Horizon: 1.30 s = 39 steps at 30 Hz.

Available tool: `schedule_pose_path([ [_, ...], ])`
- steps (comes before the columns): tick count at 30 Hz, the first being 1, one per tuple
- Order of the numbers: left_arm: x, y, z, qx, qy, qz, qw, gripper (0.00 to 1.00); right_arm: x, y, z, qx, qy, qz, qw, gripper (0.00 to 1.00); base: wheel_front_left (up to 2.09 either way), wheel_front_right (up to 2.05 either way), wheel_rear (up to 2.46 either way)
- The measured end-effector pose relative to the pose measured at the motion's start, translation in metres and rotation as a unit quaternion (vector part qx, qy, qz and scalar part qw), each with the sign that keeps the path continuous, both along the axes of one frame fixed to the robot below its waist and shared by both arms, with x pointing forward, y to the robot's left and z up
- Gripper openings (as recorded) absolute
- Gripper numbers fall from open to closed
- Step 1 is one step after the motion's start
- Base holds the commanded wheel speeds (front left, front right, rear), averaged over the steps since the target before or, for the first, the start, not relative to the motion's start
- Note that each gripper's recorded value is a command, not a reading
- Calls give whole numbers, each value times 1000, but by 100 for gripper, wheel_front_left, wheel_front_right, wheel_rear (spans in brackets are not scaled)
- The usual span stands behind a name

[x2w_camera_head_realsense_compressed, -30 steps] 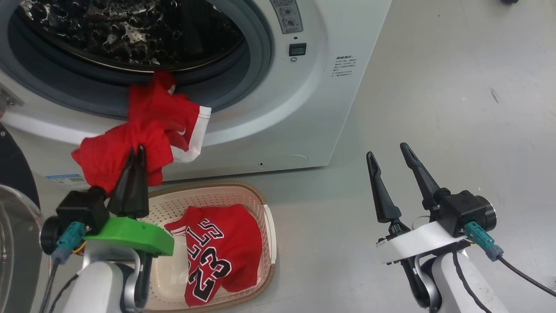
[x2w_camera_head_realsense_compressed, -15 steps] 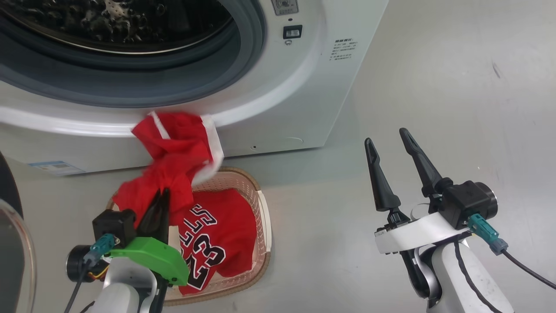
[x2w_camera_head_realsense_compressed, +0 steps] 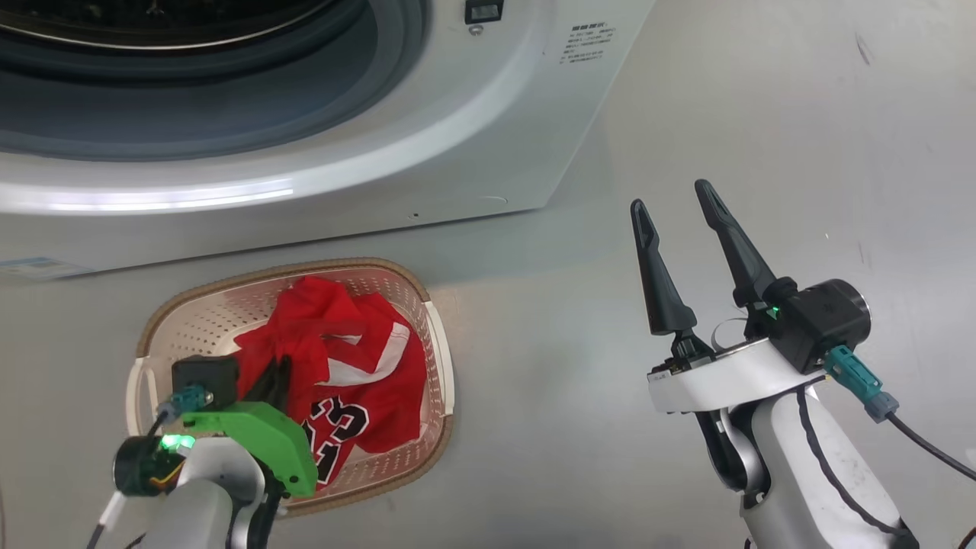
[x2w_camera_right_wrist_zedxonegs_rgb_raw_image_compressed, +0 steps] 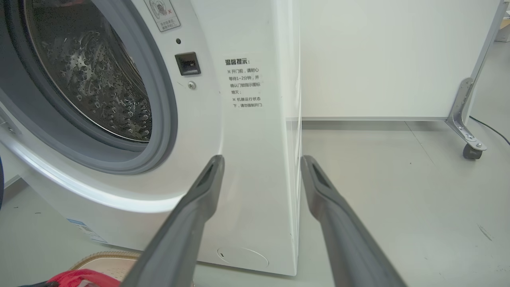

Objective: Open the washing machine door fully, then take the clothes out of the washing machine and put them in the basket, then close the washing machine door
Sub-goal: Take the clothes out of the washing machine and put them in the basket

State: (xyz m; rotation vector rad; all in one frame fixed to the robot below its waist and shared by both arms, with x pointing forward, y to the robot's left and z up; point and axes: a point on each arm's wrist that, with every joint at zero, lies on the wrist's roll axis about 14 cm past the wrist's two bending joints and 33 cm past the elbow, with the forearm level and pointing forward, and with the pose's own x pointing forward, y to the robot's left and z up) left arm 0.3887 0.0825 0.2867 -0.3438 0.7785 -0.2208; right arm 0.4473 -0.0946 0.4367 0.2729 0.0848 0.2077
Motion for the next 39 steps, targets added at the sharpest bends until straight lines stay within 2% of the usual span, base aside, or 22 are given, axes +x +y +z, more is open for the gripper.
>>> schedule_pose_path([
  [9, 15, 2, -42, 28, 59, -36, 997, 0, 13, -6, -9, 7, 7, -12, 1000, 100, 0, 0, 0],
  [16, 2, -14, -82, 30, 138, -68, 988, 0, 17, -17, -23, 1, 21, -26, 999, 100, 0, 0, 0],
  [24, -17, -25, -109, 23, 202, -74, 976, 0, 18, -32, -31, -12, 33, -47, 998, 100, 0, 0, 0],
  [32, -25, -26, -117, 19, 228, -66, 971, 1, 19, -35, -32, -16, 34, -53, 998, 100, 0, 0, 0],
  [34, -25, -26, -118, 16, 231, -62, 971, 47, 20, -35, -31, -16, 33, -53, 998, 100, 0, 0, 0],
  [36, -24, -26, -118, 16, 232, -61, 971, 100, 20, -35, -30, -16, 31, -53, 998, 100, 0, 0, 0],
  [39, -19, -25, -116, 16, 222, -58, 973, 100, 21, -37, -30, -17, 31, -56, 998, 100, 0, 0, 0],
])
